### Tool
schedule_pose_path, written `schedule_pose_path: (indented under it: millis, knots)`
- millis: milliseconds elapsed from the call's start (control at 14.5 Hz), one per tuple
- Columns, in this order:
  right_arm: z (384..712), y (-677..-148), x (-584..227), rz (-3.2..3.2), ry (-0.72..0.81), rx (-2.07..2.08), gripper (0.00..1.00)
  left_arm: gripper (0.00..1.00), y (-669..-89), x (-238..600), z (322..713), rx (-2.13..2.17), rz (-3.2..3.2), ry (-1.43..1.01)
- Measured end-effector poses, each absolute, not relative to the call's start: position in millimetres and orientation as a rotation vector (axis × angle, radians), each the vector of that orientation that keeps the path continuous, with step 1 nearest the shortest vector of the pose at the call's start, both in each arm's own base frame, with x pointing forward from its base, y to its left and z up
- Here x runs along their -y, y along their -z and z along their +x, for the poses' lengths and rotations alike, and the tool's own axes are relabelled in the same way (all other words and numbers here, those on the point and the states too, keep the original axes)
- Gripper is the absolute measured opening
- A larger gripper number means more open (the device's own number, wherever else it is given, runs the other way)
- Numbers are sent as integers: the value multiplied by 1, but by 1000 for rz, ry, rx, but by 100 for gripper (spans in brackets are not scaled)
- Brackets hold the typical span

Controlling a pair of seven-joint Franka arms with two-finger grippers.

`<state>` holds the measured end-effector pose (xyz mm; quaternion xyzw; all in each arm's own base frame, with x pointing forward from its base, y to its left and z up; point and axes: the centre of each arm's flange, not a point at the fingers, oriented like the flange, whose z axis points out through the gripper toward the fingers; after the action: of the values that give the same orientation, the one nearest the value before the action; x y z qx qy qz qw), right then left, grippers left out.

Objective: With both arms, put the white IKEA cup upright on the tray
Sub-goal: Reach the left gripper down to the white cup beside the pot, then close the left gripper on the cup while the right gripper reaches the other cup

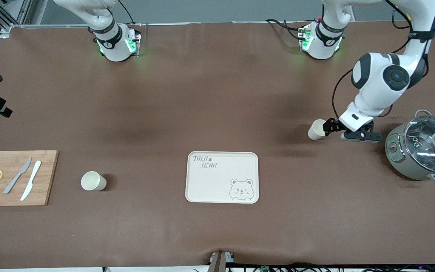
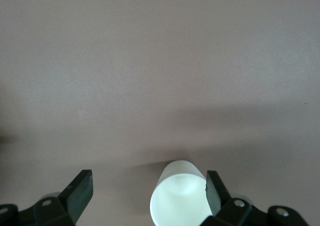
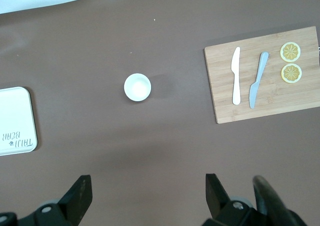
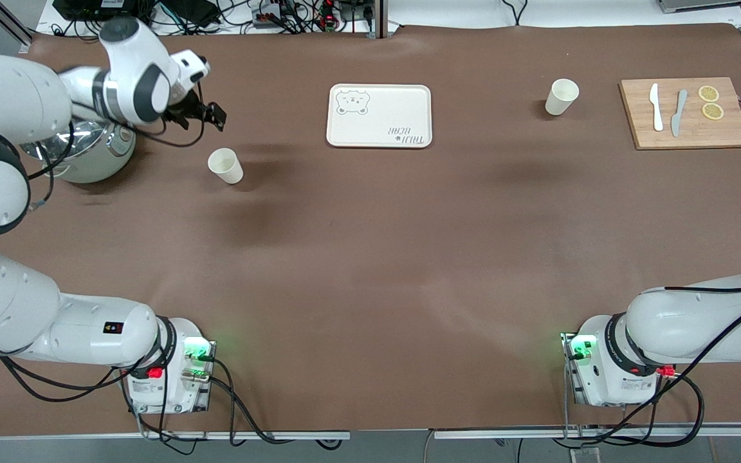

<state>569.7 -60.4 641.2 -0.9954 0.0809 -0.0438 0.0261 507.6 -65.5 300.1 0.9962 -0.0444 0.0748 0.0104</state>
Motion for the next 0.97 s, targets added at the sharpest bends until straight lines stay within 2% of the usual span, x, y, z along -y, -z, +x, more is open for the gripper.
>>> schedule_pose_path:
  millis: [483,690,966]
  knots:
    - [582,-616,17,-3112,53,-127,100,100,-251,60,462,137,3104,-275]
    - [610,-577,-22,-3133,60,-26,100,100,-247,59,458,137,3106,-263]
    - [648,-517,-33,-3141,102,3,100,100,-243,59,454,137,3108,-248]
